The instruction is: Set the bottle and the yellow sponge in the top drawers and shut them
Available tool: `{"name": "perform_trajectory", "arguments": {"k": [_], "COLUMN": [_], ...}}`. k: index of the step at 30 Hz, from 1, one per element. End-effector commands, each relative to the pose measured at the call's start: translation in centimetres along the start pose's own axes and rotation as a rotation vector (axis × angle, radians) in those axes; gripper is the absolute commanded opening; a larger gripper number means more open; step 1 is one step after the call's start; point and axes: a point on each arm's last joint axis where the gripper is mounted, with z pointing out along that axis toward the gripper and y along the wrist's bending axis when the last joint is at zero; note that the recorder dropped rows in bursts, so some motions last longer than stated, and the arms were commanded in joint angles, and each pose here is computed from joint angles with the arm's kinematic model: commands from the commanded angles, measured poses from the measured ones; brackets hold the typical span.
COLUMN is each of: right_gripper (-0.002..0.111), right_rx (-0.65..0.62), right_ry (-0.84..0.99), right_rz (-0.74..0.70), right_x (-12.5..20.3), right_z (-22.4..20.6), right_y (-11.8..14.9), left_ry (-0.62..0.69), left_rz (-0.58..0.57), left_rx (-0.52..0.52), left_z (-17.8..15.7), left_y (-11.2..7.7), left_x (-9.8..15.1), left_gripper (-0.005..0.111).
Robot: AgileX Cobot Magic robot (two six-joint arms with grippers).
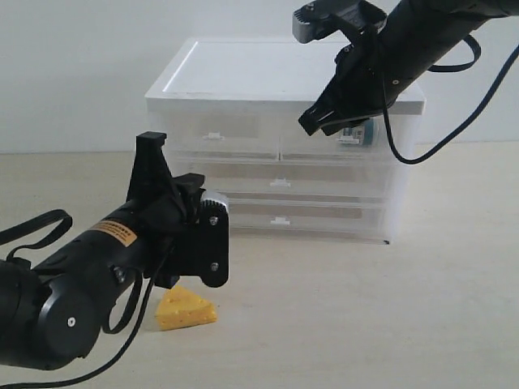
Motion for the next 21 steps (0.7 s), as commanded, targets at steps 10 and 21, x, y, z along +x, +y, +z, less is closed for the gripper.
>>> {"name": "perform_trajectory", "arguments": {"k": [10,21], "right_gripper": [0.000,0.000], "right_rx": [0.010,0.002], "right_ry": [-0.008,0.007], "right_rz": [0.012,0.008], "right_x": [-0.1,0.0], "right_z": [-0.1,-0.1], "right_y": [-0.3,-0.3], "left_ry": [-0.006,0.031], "left_rz": [0.005,0.025], "left_rx": [-0.085,-0.131], "left_z": [4.0,7.4], "left_y": [1.9,0.9], "left_x": [0.3,0.9], "left_gripper": [0.045,0.045]}}
